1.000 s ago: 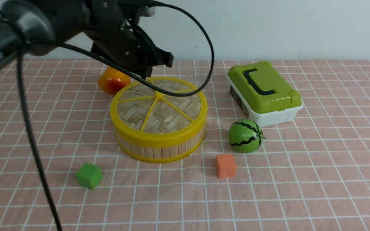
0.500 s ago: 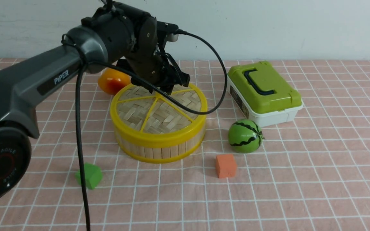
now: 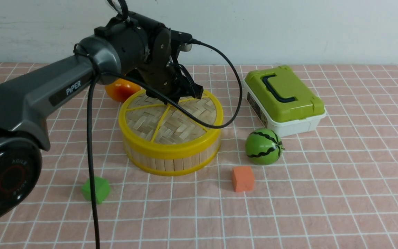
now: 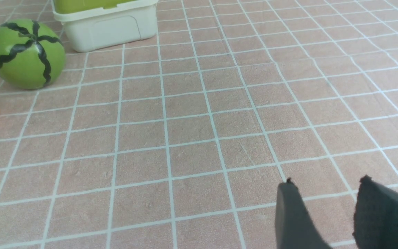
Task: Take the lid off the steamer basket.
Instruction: Use the left arm to lift the lid of the steamer, then use the left arm to place the steamer lid on the table
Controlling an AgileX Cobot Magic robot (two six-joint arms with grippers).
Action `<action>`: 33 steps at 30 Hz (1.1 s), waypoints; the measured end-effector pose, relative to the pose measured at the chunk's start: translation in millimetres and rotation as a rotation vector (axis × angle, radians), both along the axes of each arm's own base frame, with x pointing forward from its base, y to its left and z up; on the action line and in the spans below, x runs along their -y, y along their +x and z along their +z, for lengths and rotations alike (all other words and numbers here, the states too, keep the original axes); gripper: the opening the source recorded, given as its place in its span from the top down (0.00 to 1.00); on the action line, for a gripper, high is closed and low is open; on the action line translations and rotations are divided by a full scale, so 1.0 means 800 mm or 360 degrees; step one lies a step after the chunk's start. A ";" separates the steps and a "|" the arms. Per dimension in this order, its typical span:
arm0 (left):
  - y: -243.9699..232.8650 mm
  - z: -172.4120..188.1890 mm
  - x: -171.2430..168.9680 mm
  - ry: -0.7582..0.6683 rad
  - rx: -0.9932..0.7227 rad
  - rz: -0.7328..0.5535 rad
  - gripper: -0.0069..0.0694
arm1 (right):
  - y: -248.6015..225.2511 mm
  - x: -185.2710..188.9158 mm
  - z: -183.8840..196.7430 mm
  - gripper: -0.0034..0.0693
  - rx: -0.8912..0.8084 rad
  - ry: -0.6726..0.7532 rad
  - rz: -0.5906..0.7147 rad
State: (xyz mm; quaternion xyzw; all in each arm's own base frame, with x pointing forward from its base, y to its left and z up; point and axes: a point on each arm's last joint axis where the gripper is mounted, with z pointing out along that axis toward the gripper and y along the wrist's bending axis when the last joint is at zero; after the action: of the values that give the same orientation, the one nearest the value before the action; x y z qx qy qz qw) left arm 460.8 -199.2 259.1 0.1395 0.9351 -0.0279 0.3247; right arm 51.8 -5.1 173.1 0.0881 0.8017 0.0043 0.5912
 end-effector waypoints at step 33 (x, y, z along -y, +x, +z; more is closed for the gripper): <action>-0.066 0.088 -0.236 0.0042 0.0239 0.0697 0.77 | 0.000 0.000 0.000 0.62 0.0000 0.0000 0.0000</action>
State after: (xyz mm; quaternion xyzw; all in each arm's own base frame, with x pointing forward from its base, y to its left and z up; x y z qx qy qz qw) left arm 408.3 -10.5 329.6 -0.0610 0.9165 0.0659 0.3899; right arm 51.8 -5.1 173.1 0.0881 0.8017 0.0043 0.5912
